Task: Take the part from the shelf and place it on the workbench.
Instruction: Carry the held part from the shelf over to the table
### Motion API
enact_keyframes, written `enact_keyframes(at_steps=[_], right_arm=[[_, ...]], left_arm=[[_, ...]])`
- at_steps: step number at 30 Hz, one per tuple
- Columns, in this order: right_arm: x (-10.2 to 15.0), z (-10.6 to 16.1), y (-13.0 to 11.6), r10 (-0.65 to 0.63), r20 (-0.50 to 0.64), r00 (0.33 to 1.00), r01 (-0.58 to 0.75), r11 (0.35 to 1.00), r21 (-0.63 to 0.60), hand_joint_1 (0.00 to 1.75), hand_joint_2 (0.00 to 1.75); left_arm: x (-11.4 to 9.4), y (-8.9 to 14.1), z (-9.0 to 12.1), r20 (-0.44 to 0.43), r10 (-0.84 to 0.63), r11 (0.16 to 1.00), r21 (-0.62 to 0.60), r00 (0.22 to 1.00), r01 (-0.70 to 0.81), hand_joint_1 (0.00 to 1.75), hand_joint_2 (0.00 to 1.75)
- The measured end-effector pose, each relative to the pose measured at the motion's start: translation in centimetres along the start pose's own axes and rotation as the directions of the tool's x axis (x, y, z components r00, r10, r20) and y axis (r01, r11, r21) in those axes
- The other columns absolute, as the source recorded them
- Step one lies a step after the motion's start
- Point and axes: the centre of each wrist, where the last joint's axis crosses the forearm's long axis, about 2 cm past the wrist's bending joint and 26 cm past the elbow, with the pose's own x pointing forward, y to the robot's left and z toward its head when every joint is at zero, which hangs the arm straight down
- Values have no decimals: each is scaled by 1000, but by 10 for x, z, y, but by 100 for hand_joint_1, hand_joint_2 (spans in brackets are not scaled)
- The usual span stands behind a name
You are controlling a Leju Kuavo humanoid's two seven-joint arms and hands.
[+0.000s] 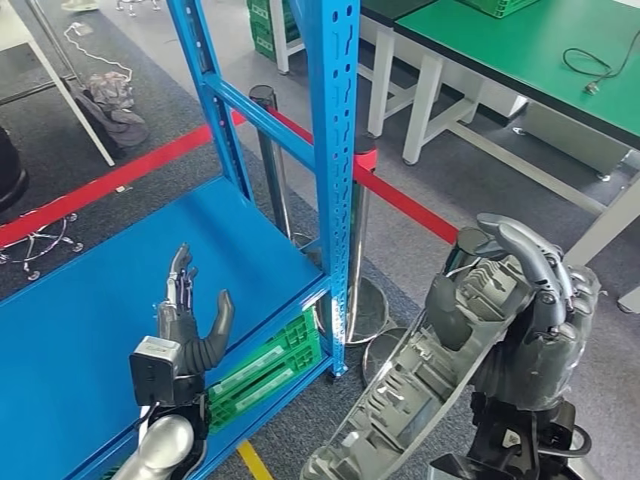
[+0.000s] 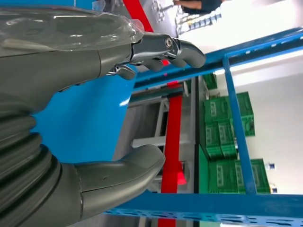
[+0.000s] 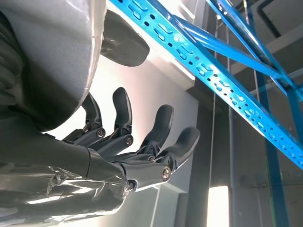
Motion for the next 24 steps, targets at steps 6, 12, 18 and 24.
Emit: enact_keyframes(at_steps=[6, 12, 18, 24], right_arm=[[1, 0, 0, -2, -1, 1000, 2, 1000, 0, 175, 175], [2, 0, 1, -3, -6, 1000, 3, 1000, 5, 175, 175], [3, 2, 1, 4, -14, 1000, -4, 1000, 9, 175, 175], [3, 2, 0, 3, -20, 1000, -3, 1000, 10, 175, 175]], left_arm=[[1, -1, -1, 2, 3, 1000, 2, 1000, -3, 0, 175], [1, -1, 0, -4, 9, 1000, -8, 1000, -9, 0, 175], [2, -2, -3, 3, 14, 1000, -14, 1000, -14, 0, 175], [2, -1, -5, 8, 13, 1000, -15, 1000, -12, 0, 175]])
